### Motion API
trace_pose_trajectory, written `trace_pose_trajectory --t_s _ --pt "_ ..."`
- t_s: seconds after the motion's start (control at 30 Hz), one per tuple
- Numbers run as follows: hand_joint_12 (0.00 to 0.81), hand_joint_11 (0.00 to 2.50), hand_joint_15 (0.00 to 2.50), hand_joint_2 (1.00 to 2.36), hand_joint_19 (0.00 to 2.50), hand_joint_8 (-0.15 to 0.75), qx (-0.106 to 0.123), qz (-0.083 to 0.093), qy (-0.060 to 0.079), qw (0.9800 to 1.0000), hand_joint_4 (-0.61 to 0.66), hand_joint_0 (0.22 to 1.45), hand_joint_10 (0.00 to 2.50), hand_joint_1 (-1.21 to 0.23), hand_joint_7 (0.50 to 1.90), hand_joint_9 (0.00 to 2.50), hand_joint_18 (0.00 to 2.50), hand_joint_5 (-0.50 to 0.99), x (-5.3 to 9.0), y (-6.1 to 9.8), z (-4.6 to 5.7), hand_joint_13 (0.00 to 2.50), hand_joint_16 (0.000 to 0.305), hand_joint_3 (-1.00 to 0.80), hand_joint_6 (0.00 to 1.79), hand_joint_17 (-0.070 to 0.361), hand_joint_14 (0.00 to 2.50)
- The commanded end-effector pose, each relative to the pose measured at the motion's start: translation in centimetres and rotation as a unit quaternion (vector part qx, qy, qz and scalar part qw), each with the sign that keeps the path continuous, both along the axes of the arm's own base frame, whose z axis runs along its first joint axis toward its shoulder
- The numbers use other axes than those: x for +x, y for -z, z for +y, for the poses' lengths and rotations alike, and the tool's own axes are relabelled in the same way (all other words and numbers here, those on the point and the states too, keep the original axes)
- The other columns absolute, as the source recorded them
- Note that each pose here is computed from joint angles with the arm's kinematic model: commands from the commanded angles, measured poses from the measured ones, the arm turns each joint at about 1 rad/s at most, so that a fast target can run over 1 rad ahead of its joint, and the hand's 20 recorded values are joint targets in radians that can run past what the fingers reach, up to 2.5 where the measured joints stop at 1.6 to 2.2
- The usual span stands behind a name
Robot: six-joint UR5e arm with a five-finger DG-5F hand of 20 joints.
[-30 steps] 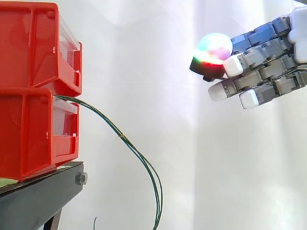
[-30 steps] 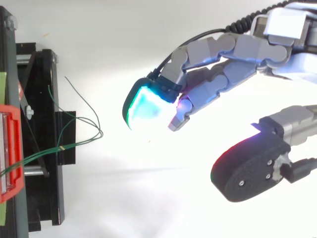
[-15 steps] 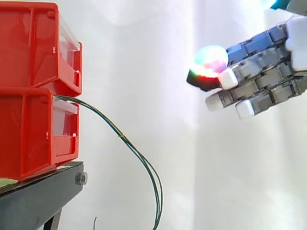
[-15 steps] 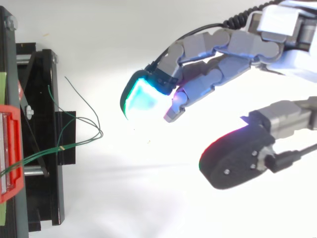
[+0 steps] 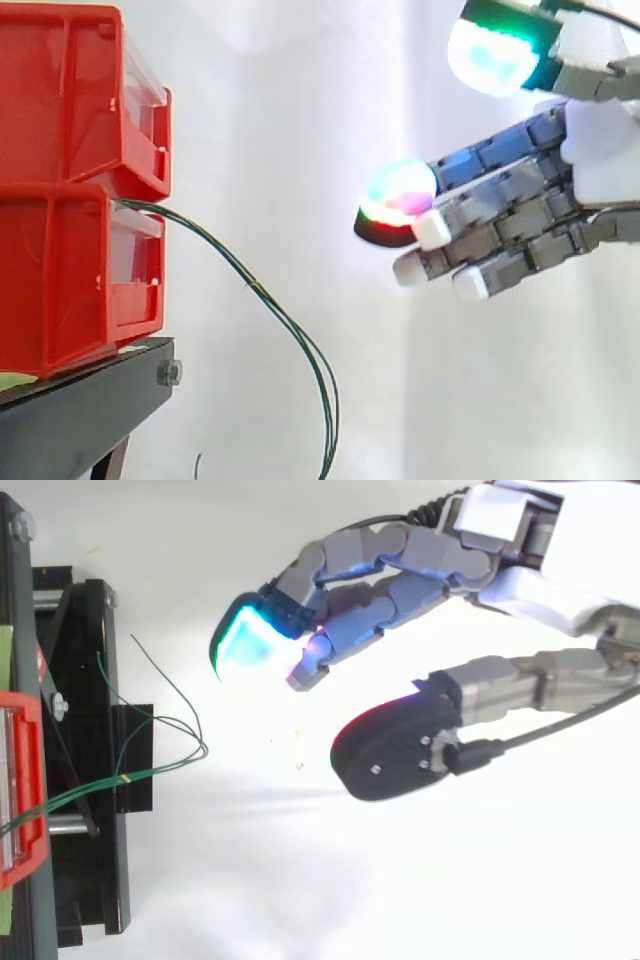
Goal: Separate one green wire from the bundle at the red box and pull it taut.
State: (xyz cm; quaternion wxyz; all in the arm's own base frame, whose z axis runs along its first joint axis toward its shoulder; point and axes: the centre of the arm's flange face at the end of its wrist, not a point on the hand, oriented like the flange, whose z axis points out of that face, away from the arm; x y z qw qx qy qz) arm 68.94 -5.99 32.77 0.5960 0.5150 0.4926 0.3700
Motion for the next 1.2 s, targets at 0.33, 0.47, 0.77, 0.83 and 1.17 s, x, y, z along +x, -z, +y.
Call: trace_pose_trajectory --t_s 0.33,0.47,0.77,0.83,1.17 --pt "0.314 0.26 0.09 1.01 0.27 0.343 -0.023 -0.023 0.017 0.9993 0.31 0.57 0.01 -0.52 0.81 0.72 0.54 -0.19 3.3 6.6 0.5 0.48 0.047 -0.41 0.50 0.105 0.00" --pt "0.312 0.27 0.09 1.01 0.27 0.341 -0.014 -0.028 0.018 0.9994 0.32 0.57 0.01 -0.52 0.81 0.73 0.54 -0.19 4.3 9.7 0.7 0.48 0.047 -0.42 0.50 0.105 0.00" --pt "0.318 0.28 0.10 1.01 0.27 0.340 -0.039 -0.058 0.022 0.9973 0.33 0.57 0.01 -0.53 0.82 0.75 0.56 -0.18 5.6 11.5 2.2 0.50 0.047 -0.42 0.50 0.106 0.00" --pt "0.327 0.28 0.11 1.01 0.28 0.343 -0.030 -0.062 0.022 0.9974 0.34 0.57 0.01 -0.53 0.83 0.77 0.58 -0.17 6.0 13.1 2.3 0.53 0.048 -0.42 0.50 0.108 0.00" --pt "0.337 0.31 0.15 1.01 0.33 0.340 -0.028 -0.079 0.017 0.9964 0.36 0.57 0.01 -0.56 0.87 0.83 0.68 -0.16 7.3 11.5 3.3 0.62 0.050 -0.43 0.50 0.112 0.00"
